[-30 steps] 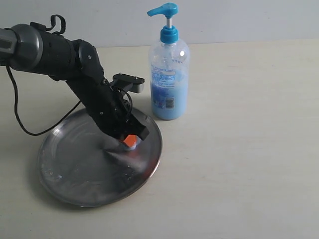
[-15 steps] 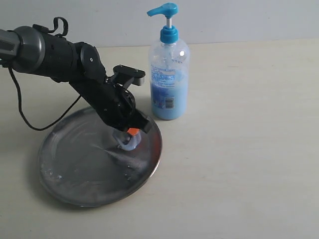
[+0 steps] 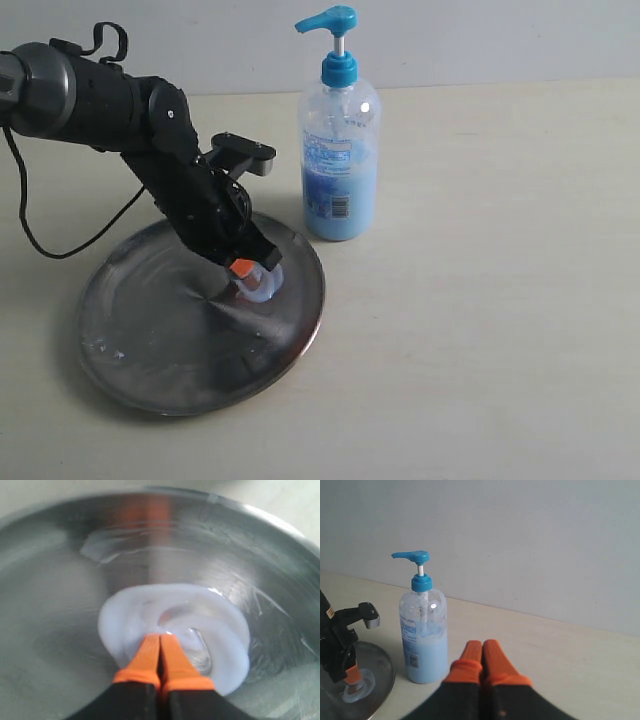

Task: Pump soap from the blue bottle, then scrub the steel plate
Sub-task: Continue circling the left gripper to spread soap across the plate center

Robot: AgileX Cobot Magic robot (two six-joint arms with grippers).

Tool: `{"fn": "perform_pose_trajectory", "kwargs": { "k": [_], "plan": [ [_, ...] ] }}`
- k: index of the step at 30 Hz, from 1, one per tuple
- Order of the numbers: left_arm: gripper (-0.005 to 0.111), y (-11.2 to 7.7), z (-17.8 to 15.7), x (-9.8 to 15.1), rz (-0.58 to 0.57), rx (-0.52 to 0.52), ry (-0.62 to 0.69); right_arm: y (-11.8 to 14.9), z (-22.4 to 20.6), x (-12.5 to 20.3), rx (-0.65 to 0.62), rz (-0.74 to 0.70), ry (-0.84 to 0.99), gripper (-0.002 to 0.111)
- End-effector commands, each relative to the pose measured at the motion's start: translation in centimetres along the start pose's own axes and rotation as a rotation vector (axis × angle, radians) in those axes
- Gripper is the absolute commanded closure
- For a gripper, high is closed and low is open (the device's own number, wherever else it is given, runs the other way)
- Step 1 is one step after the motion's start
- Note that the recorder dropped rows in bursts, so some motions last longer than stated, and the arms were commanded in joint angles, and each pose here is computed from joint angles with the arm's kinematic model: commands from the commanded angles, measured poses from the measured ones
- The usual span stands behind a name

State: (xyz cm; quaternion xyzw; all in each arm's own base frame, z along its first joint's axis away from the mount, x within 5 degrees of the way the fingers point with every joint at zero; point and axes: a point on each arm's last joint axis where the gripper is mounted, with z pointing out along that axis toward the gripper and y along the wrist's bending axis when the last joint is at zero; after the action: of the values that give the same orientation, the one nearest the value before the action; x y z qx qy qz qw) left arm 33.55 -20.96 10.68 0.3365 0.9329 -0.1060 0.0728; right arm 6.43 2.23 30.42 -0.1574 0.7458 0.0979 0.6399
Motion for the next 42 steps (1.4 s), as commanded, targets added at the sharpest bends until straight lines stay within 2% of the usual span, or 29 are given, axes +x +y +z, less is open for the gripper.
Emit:
{"fn": "perform_pose_trajectory", "kwargs": {
  "k": [1, 9, 17, 25, 36, 42],
  "plan": [
    [0.106, 0.1, 0.8, 1.0, 0.011, 0.013, 0.079, 0.0, 0.0, 0.2, 0.003, -0.008, -0.002, 0.108],
    [0.106, -0.4, 0.7, 1.2, 0.089, 0.073, 0.097, 0.0, 0.0, 0.2, 0.003, -0.008, -0.002, 0.108],
    [0.106, -1.3, 0.9, 1.1, 0.137, 0.081, 0.105, 0.0, 0.0, 0.2, 0.003, -0.008, -0.002, 0.108],
    [0.106, -2.6, 1.2, 0.3, 0.137, 0.076, 0.028, 0.0, 0.0, 0.2, 0.002, -0.004, -0.002, 0.108],
    [0.106, -1.7, 1.6, -0.7, 0.092, -0.004, -0.074, 0.0, 0.0, 0.2, 0.001, -0.002, -0.002, 0.108],
    [0.106, 0.2, 1.3, -0.4, 0.035, -0.058, -0.061, 0.0, 0.0, 0.2, 0.001, -0.002, -0.002, 0.108]
  ]
}}
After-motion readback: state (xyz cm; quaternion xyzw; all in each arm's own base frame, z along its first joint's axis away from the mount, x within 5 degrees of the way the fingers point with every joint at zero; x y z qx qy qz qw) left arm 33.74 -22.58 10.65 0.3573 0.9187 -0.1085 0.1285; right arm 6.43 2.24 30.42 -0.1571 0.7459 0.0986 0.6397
